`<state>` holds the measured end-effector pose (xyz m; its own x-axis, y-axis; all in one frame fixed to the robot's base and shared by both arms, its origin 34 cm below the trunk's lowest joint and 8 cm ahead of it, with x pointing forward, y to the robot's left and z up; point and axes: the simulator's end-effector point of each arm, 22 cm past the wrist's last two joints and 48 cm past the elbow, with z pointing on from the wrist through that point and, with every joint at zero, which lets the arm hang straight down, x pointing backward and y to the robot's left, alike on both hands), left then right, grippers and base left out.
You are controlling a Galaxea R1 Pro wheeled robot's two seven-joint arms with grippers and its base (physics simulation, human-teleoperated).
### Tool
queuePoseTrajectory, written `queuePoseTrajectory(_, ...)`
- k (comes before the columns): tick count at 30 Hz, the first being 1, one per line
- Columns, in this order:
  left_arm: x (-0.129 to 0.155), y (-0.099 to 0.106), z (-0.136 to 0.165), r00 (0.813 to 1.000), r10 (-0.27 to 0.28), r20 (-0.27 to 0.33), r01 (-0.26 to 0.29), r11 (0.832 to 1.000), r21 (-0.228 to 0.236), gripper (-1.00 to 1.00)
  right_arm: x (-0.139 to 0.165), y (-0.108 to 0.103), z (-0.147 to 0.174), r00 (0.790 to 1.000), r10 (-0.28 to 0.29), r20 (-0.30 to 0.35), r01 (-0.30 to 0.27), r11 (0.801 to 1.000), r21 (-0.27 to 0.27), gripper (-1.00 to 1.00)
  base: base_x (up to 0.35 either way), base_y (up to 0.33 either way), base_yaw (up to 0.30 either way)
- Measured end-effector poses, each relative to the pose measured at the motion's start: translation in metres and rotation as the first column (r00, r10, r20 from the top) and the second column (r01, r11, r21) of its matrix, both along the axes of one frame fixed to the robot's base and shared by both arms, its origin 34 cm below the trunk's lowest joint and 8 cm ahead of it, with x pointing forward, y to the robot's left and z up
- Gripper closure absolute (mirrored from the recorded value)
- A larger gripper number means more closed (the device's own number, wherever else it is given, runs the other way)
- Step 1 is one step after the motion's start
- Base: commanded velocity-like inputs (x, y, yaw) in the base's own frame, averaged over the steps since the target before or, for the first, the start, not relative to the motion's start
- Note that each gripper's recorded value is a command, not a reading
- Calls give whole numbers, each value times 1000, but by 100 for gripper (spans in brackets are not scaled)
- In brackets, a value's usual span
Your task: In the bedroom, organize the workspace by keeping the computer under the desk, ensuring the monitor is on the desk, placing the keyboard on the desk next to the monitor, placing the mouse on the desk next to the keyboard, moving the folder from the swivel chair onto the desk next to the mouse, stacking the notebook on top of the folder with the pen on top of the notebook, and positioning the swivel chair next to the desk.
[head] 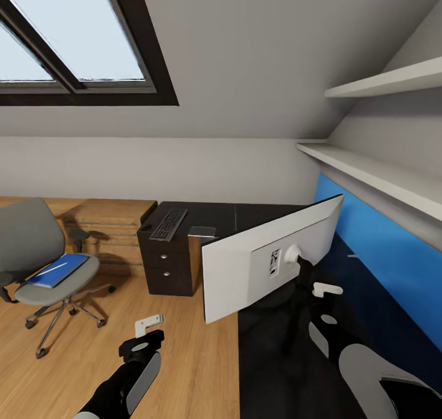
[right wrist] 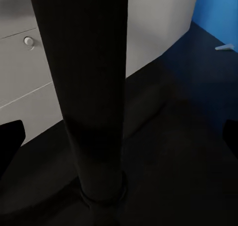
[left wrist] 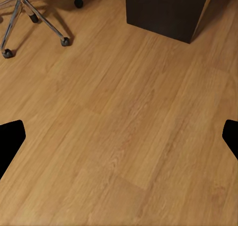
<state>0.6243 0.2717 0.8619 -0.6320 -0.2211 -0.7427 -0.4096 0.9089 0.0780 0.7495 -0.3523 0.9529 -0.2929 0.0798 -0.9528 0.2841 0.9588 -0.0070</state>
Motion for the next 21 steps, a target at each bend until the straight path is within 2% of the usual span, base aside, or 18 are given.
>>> queuePoseTrajectory(16,1,-2,0,1000,-3,4,3,1000,-3,-100,-5,1,-9,1000,5,-22,-5,1000,-3,-100,0,0,0)
queuePoseTrajectory(21,1,-9,1,1000,-29,5,29,1000,8,-100,-8,1,-15,999,13,-39,-14,1000,-14,-100,0,0,0)
